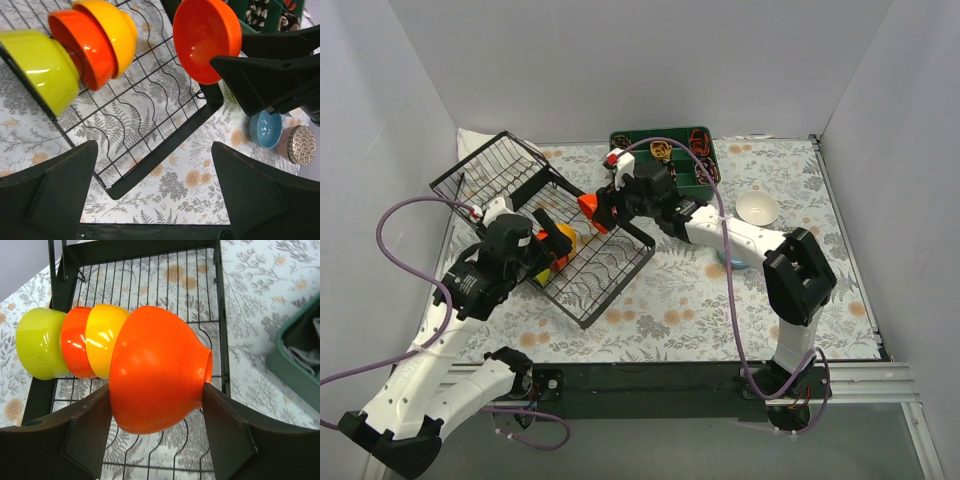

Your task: Unload the bowls from the dish rack

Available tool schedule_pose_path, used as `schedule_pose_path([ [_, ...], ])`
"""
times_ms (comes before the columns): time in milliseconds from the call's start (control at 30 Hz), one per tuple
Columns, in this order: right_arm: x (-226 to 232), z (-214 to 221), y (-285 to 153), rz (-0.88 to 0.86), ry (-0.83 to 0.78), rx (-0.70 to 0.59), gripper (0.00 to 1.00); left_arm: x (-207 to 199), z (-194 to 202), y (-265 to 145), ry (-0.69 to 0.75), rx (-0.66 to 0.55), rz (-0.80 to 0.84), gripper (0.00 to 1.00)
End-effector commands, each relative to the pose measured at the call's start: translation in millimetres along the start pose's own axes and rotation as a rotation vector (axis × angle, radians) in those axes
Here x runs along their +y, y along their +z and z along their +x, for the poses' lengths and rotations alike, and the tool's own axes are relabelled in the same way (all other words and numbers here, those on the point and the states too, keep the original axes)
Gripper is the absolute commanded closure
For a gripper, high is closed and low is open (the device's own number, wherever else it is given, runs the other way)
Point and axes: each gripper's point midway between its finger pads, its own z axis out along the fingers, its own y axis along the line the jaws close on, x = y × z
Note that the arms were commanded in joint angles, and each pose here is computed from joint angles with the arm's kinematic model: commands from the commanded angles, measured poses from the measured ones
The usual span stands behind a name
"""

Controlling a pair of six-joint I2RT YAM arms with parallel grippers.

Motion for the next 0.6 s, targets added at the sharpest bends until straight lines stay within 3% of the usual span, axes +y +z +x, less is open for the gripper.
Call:
schedule_pose_path([
  [0,-6,-38,-45,0.037,0.064,-0.113,0.99,-24,-2,1,0.043,-0.022,0.151,0.02],
  [567,31,-39,-156,-0.150,0.418,-0.170,0.99,-100,30,27,0.142,0.069,0.573,0.02],
])
